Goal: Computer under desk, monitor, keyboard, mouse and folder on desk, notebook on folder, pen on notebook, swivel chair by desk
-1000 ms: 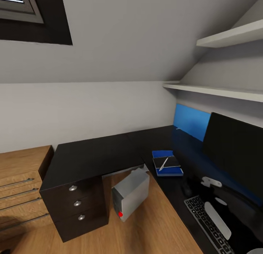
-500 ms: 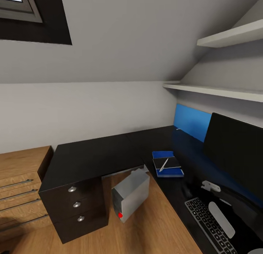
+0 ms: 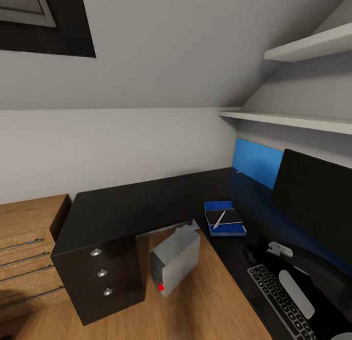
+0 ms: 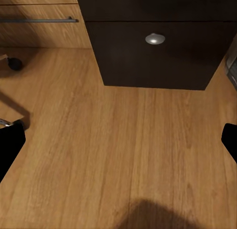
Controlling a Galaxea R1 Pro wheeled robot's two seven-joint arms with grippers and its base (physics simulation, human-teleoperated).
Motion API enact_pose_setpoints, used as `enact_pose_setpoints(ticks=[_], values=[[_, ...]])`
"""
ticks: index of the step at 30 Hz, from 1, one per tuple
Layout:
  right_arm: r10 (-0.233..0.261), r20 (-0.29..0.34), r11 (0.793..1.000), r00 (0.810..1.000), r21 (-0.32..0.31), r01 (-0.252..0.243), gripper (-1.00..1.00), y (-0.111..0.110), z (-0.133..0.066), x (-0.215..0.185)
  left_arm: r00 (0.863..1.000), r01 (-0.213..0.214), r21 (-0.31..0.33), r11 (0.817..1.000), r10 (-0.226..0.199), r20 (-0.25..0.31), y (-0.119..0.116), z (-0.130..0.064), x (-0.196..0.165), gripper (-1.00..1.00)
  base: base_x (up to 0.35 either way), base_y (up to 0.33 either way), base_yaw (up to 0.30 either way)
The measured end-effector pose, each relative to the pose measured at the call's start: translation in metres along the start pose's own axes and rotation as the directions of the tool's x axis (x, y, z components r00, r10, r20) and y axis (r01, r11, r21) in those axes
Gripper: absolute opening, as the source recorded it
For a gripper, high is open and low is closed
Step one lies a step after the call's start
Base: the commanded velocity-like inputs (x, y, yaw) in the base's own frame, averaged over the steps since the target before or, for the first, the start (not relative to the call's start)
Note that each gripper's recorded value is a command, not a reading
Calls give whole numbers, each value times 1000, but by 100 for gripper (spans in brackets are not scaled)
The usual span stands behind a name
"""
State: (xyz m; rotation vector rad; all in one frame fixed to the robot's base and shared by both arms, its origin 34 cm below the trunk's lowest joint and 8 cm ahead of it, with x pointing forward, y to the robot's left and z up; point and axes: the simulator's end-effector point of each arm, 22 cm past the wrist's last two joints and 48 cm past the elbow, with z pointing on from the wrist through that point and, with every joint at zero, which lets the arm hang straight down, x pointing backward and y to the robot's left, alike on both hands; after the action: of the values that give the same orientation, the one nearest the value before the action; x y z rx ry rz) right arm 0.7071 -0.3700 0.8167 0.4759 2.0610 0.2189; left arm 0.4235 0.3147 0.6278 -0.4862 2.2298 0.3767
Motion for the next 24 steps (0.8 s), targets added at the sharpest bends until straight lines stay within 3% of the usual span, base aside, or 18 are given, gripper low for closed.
enact_pose_setpoints(ticks=[24], values=[[-1,0,1000,1000,-6,1,100,-11,19,31,1000,-1,2,1000,1,-1,-5,24,31,100,0,0,0]])
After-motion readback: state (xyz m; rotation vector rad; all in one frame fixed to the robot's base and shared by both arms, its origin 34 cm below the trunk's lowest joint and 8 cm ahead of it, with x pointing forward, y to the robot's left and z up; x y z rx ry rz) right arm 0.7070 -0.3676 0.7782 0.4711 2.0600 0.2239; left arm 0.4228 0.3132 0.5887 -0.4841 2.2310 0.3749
